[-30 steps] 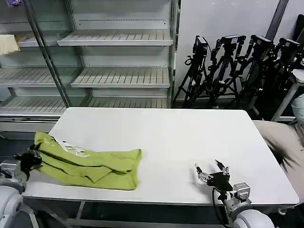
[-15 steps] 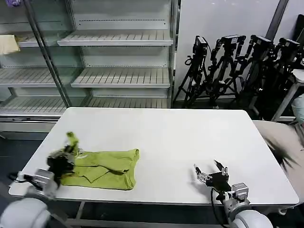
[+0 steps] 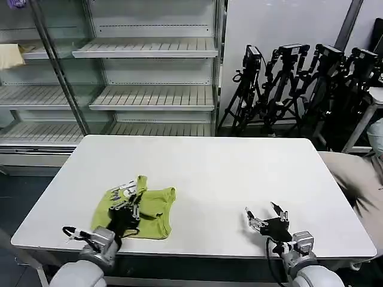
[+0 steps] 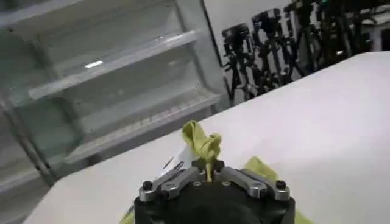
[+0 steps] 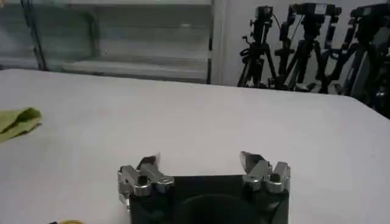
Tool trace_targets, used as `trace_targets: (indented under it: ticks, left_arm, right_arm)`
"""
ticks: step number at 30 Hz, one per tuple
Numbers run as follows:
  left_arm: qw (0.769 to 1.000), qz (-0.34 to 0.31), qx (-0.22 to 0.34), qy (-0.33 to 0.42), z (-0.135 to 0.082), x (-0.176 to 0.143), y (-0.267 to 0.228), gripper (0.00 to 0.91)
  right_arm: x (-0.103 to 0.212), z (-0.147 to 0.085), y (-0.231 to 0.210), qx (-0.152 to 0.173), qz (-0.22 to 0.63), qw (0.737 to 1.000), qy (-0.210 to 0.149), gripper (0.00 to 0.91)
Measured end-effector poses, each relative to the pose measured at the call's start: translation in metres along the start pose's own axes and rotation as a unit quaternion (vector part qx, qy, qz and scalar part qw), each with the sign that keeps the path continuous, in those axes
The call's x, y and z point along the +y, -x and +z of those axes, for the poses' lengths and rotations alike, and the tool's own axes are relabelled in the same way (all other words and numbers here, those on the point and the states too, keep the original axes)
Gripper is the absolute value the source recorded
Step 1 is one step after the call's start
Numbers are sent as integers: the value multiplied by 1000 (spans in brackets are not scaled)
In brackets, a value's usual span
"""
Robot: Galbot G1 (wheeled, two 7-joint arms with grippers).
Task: Fold and organize the clothes.
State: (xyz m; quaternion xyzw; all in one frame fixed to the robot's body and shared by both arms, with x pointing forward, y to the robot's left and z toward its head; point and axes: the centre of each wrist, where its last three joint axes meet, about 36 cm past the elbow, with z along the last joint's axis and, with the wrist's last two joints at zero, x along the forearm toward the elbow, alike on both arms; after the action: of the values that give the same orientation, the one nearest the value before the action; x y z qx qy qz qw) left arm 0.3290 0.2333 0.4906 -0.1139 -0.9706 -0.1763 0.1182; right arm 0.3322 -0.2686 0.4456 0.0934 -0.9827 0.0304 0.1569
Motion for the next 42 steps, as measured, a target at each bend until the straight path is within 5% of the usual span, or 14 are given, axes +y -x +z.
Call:
trace_targets:
  ticks: [12, 13, 14, 28, 36, 42]
  left_arm:
    - [1000, 24, 12, -16, 3, -15, 13, 10]
    - [999, 27, 13, -18, 3, -17, 13, 71]
    - [999, 30, 14, -20, 3, -19, 13, 907]
    - [997, 46, -30, -55, -7, -12, 18, 907]
    - [996, 12, -74, -57, -21, 31, 17, 907]
    - [997, -39, -31, -66, -3, 62, 14, 907]
  right_arm:
    - [-2, 2, -1, 2, 4, 1000, -1, 907]
    - [-2, 3, -1, 3, 3, 1000, 0, 907]
    - [-1, 3, -1, 4, 3, 1000, 0, 907]
    - [-2, 5, -6, 4, 1, 1000, -2, 907]
    - [-6, 8, -9, 3, 4, 1000, -4, 907]
    - [-4, 7, -8, 0, 1, 1000, -2, 907]
